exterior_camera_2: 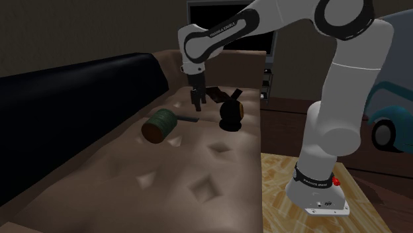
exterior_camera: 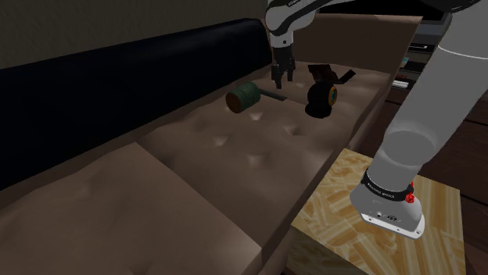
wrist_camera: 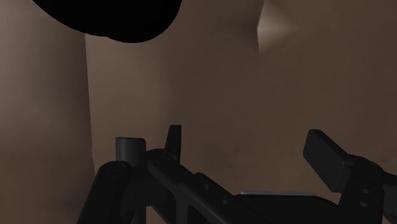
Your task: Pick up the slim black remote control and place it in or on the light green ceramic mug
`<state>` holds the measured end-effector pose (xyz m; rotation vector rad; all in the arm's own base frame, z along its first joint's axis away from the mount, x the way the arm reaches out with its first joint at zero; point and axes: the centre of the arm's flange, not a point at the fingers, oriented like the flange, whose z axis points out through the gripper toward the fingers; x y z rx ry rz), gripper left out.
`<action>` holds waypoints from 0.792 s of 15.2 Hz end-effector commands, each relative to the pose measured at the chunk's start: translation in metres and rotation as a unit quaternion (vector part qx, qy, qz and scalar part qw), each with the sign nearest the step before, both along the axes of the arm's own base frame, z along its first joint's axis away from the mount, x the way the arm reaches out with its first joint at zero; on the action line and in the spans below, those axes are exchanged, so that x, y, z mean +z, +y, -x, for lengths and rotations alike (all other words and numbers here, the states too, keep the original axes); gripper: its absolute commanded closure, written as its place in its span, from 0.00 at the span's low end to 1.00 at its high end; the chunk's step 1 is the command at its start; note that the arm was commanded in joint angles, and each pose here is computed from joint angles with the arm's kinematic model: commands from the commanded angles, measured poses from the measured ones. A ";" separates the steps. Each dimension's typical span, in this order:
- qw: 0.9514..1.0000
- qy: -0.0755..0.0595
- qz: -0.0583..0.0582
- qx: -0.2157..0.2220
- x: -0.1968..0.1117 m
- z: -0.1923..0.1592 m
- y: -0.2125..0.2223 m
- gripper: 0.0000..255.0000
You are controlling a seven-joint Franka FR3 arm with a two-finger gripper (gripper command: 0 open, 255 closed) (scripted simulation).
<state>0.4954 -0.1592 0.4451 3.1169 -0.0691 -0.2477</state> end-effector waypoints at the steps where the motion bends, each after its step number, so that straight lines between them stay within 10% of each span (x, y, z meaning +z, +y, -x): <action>1: 1.000 0.003 -0.003 -0.001 -0.013 -0.019 -0.015 0.00; 12: 1.000 0.020 -0.017 -0.008 -0.077 -0.119 -0.109 0.00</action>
